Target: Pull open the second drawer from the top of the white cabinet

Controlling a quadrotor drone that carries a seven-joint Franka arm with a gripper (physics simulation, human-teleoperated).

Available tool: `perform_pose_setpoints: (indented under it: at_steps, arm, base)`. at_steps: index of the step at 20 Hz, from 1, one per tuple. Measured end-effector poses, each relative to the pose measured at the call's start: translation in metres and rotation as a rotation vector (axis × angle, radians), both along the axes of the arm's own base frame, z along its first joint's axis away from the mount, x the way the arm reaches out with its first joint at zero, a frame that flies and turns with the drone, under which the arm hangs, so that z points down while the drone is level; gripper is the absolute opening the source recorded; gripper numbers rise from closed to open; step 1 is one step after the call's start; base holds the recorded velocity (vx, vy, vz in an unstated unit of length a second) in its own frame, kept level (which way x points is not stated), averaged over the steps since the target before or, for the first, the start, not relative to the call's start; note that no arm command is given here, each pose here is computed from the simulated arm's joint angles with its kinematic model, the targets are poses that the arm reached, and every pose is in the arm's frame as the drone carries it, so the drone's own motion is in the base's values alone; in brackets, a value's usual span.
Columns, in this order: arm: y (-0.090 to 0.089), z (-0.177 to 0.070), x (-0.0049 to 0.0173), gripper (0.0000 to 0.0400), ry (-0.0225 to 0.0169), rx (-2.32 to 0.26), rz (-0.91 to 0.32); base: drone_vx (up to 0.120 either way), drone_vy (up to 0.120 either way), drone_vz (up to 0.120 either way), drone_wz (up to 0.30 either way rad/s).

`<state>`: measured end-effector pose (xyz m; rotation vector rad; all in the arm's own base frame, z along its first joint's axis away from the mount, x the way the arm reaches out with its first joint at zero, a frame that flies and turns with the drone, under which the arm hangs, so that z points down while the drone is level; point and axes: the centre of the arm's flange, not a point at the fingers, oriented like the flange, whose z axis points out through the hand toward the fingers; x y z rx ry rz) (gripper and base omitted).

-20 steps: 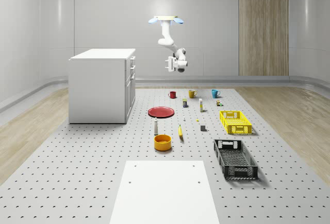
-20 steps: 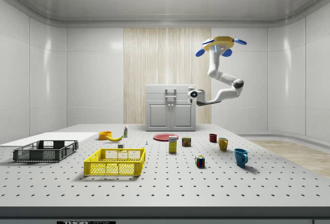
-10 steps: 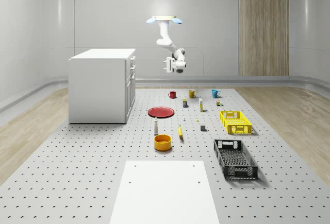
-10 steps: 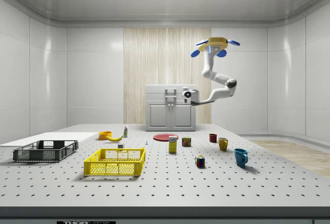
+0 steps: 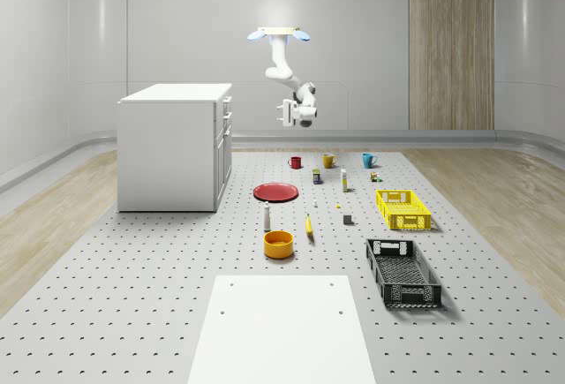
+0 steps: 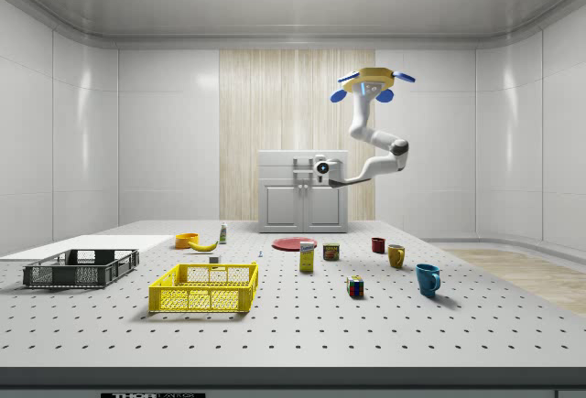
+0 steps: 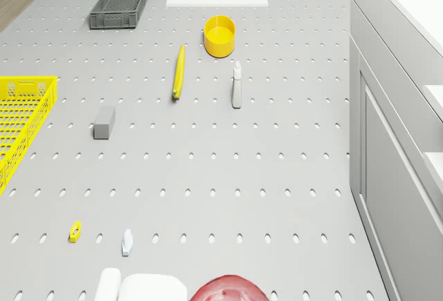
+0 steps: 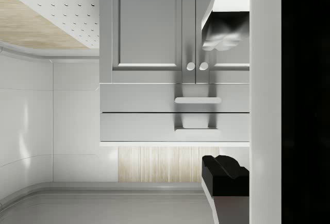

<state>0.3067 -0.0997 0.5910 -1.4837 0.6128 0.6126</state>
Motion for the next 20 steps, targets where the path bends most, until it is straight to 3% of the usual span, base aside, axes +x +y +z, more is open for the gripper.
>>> perform_pose_setpoints:
  at_steps: [6, 9, 20]
  arm:
    - [0.000, 0.000, 0.0000, 0.0300, 0.0000, 0.000, 0.000]
    - [0.005, 0.000, 0.0000, 0.0300, 0.0000, 0.000, 0.000]
    - [0.053, 0.000, -0.0002, 0.0300, -0.0001, 0.000, 0.000]
  base:
    - [0.113, 0.000, 0.000, 0.000]
    - [0.000, 0.000, 0.000, 0.000]
    - [0.000, 0.000, 0.000, 0.000]
